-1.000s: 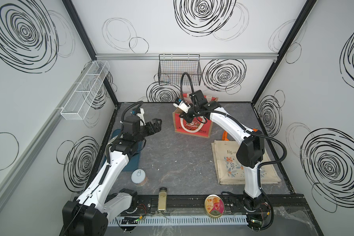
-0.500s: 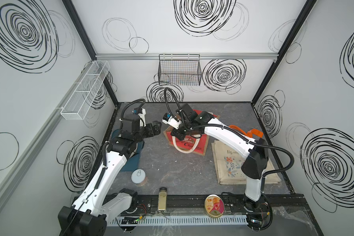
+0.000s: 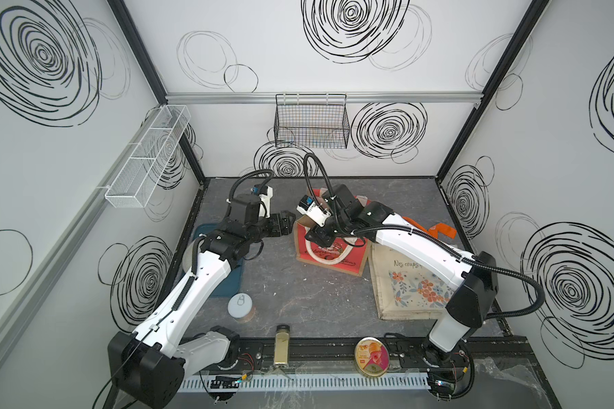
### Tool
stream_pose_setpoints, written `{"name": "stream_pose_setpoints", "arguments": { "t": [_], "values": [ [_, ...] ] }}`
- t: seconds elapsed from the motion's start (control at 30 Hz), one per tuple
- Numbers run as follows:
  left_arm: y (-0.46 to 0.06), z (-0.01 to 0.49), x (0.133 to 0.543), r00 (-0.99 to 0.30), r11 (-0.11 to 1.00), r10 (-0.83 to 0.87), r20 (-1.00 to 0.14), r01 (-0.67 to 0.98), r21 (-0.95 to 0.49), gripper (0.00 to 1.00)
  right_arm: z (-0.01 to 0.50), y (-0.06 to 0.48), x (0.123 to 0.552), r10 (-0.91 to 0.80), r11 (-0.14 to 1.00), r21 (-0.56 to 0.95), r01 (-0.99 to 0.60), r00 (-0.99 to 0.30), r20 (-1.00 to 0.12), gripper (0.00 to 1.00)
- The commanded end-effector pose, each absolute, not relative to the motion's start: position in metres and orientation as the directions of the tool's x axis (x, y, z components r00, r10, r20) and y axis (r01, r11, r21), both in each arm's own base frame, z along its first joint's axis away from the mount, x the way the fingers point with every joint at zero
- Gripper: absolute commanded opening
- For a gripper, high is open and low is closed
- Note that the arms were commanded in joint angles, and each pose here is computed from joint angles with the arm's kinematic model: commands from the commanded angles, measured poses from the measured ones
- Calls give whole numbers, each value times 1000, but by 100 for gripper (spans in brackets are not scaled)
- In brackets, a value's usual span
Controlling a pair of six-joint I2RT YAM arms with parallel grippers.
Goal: Put away the canvas bag
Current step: Move the canvas bag to the center of the board, then press the canvas bag at the center of the board.
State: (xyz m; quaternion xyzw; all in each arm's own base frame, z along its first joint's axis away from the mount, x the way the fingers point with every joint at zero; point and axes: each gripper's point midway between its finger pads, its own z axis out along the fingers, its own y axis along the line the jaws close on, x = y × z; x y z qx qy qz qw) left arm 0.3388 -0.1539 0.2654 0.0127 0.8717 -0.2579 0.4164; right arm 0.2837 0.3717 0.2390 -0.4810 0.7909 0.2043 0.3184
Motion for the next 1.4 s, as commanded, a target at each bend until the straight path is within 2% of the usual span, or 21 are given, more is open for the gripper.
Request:
{"name": "stream_pose_setpoints", "arguments": {
  "t": [0.0,0.13,0.2,0.3,0.37,0.4,0.53,0.67,0.7,0.73,0.77,0.8,0.97,1.07,1.17,1.2,1.27,1.37],
  "values": [
    [-169,299,349,-569,838,-182,-802,337,-429,86,247,362,287,-605,496,-7,-868,-340,-720,59],
    [-191,301,353,-570,853,-78,-818,386,-351,87,244,346,281,-603,532,1,-847,-380,-701,78],
    [-204,295,355,-576,856,-26,-817,410,-316,87,235,341,274,-619,522,6,-853,-384,-685,79],
    [-217,278,360,-619,850,10,-785,419,-320,81,218,330,268,-637,529,3,-849,-399,-659,77],
    [-216,266,366,-630,878,43,-776,394,-271,78,217,323,268,-623,552,8,-834,-419,-661,76],
    [-217,262,368,-630,887,65,-774,391,-244,72,221,321,267,-610,562,13,-827,-425,-669,75],
    [-236,246,366,-643,875,138,-754,436,-212,70,236,319,265,-537,564,20,-826,-385,-751,76],
    [-227,238,372,-647,916,144,-749,374,-147,46,234,306,272,-517,590,23,-807,-400,-757,75],
    [-224,240,372,-640,918,140,-755,369,-144,35,234,303,274,-517,595,23,-804,-404,-755,75],
    [-223,245,370,-633,916,135,-763,372,-147,18,232,299,277,-519,602,19,-798,-409,-751,74],
    [-221,249,368,-632,916,129,-764,372,-153,8,231,297,279,-522,603,13,-797,-407,-749,73],
    [-218,252,366,-635,919,121,-763,363,-156,7,230,296,281,-529,601,8,-799,-406,-745,71],
    [-182,252,345,-690,964,80,-720,239,-121,7,221,292,287,-565,591,-21,-807,-395,-724,64],
    [-174,243,324,-728,961,54,-683,222,-162,23,220,294,289,-561,578,-9,-816,-390,-730,62],
    [-183,235,306,-742,941,56,-668,263,-214,29,216,294,288,-575,562,-9,-827,-383,-723,62],
    [-186,235,303,-739,931,58,-671,282,-230,34,214,295,287,-581,555,-9,-832,-380,-720,62],
    [-191,241,299,-715,910,73,-695,332,-247,50,214,294,286,-585,546,-1,-838,-380,-717,62],
    [-194,253,294,-674,876,148,-724,429,-220,65,216,296,284,-582,531,12,-847,-375,-721,62]
  ]
}}
